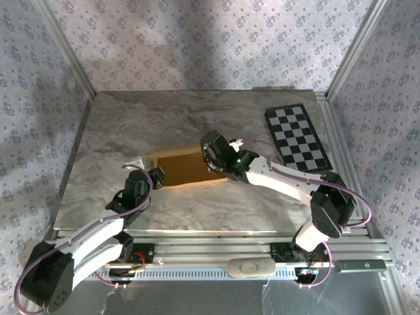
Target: Fold the paper box
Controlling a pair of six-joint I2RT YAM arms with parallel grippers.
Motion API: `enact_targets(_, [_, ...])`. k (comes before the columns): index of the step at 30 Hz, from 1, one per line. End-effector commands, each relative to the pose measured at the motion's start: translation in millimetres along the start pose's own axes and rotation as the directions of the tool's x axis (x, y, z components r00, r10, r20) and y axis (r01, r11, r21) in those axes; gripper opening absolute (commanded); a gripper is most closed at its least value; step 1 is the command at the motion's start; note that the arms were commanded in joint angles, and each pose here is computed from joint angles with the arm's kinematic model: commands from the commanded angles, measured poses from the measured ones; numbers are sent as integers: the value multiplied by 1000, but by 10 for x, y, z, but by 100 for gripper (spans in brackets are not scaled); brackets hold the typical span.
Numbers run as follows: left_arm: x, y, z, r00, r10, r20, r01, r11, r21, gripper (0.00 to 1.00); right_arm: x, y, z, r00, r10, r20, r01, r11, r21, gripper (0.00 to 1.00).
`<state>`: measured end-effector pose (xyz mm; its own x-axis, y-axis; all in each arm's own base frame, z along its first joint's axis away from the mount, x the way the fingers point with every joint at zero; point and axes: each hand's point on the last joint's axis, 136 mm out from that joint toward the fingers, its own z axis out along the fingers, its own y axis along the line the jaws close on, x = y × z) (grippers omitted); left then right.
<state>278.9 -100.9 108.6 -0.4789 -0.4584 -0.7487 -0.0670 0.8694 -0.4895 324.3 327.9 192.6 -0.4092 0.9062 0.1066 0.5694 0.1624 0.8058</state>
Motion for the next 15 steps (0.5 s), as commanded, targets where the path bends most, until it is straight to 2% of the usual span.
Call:
enact_targets(1, [-51,-123,-161,999,-20,-33,21,999,42,43,-128,-178,-21,999,-17,44,16,999,35,4])
enact_targets(9, [-78,-50,-737,985,-143,-101,147,989,36,58,-273,-274,11,998,-12,60,9,998,55,0])
enact_targets(15, [-315,-182,-1062,979,-163,-123,168,985,37,59,-354,-331,64,998,-14,53,10,997,80,0])
